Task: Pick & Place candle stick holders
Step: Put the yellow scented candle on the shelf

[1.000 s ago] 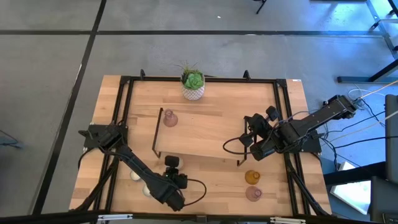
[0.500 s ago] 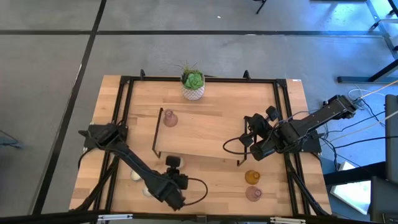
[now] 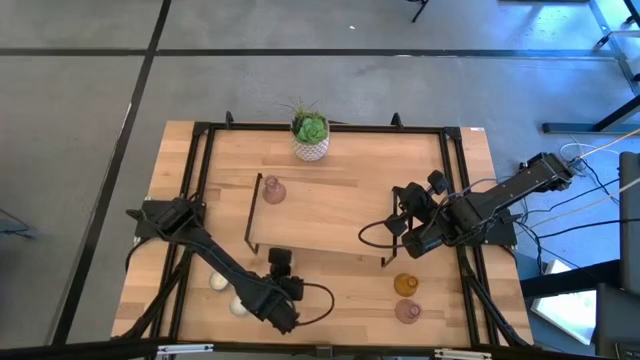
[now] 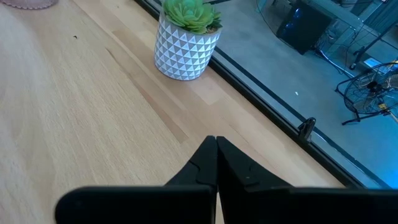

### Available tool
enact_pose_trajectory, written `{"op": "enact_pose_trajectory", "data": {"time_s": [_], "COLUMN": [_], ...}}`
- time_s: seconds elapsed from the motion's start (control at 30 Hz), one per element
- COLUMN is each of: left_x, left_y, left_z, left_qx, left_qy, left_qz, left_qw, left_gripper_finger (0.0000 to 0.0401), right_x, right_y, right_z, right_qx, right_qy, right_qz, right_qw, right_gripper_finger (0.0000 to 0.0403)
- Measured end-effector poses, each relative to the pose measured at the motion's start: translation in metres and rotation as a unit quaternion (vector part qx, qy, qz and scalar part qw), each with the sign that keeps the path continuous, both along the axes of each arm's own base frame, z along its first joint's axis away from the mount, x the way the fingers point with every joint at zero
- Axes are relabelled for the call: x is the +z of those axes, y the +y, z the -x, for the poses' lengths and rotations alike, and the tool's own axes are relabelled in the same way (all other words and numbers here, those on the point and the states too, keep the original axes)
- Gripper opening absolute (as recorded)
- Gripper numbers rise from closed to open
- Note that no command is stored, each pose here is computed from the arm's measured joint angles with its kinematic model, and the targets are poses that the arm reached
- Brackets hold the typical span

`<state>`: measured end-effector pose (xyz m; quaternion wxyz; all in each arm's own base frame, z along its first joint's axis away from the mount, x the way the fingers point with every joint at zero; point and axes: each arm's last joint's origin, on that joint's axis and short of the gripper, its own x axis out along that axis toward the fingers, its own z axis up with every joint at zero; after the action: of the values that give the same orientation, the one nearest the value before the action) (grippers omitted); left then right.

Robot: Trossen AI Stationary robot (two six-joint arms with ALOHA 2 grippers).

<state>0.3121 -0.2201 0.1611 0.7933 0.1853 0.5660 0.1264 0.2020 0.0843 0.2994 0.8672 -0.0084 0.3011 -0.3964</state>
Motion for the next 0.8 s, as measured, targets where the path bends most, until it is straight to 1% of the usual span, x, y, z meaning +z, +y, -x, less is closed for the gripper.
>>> {"op": "enact_pose_trajectory", "data": {"time_s": [0.1, 0.2, 0.6, 0.8], "left_x": [-0.007, -0.0079, -0.0081, -0.0085], "left_y": [0.0022, 0.0026, 0.0018, 0.0015], "left_z": [0.0013, 0.0019, 0.0016, 0.0019], "left_qx": [0.007, 0.008, 0.013, 0.013], "left_qy": [-0.002, -0.001, 0.0, 0.008], "left_qz": [0.004, 0.003, 0.014, 0.025], "left_qw": [1.0, 1.0, 1.0, 1.0], "left_gripper_finger": [0.0122, 0.0116, 0.0067, 0.0053], "right_x": [0.0, 0.0, 0.0, 0.0], "right_y": [0.0, 0.0, 0.0, 0.0], "right_z": [0.0, 0.0, 0.0, 0.0], "right_qx": [0.0, 0.0, 0.0, 0.0], "right_qy": [0.0, 0.0, 0.0, 0.0], "right_qz": [0.0, 0.0, 0.0, 0.0], "right_qw": [1.0, 1.0, 1.0, 1.0], "right_gripper_finger": [0.0, 0.0, 0.0, 0.0]}}
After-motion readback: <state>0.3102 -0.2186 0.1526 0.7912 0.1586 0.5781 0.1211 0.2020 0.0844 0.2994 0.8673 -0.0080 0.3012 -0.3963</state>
